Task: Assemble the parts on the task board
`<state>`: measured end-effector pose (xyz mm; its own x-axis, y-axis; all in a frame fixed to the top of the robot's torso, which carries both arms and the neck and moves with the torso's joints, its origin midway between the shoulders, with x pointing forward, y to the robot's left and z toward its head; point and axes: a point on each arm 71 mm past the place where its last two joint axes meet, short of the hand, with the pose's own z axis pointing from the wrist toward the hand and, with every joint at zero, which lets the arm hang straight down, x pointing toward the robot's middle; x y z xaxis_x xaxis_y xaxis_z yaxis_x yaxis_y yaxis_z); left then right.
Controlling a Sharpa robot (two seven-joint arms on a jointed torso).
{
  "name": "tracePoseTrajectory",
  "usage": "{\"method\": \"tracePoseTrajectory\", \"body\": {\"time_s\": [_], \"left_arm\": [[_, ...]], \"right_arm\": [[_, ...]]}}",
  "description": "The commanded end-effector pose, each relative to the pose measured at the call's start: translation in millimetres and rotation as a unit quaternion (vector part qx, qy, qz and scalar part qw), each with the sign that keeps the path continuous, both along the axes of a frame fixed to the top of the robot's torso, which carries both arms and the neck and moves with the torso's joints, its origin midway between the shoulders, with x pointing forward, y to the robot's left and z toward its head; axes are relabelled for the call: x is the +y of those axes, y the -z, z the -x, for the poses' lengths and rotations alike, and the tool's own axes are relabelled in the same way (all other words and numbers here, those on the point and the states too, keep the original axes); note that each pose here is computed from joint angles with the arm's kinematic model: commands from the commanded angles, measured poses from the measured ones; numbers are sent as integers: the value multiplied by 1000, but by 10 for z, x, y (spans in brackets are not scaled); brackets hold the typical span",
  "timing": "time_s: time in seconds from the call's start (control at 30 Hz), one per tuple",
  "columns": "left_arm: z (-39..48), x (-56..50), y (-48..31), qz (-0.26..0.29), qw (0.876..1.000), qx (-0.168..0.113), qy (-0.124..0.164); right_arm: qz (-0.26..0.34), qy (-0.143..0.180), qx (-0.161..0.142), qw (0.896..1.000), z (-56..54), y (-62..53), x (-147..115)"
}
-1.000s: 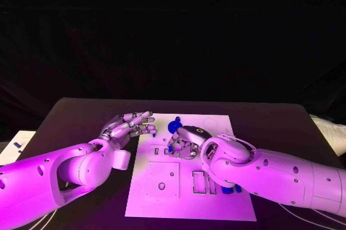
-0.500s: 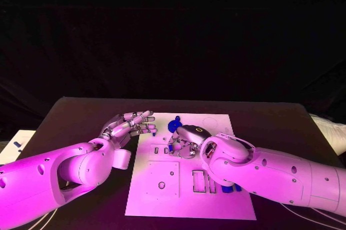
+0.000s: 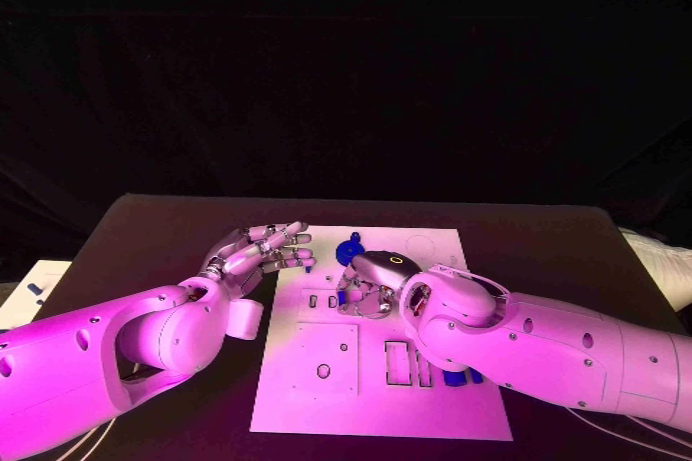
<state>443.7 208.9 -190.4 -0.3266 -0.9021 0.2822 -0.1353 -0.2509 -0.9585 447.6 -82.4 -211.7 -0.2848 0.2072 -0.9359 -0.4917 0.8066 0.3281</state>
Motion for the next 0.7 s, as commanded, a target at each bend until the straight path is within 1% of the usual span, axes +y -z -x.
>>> {"method": "tracePoseTrajectory", "body": {"time_s": [0.03,0.53,0.7], "left_arm": [[15,-41,-20,7,1000,-6,13],[15,-40,-19,7,1000,-6,13],[13,-38,-19,7,1000,-6,13]], "right_arm": [[37,2,20,999,20,105,-21],[25,14,9,1000,17,82,-23],[6,23,-3,1000,13,54,-27]]}}
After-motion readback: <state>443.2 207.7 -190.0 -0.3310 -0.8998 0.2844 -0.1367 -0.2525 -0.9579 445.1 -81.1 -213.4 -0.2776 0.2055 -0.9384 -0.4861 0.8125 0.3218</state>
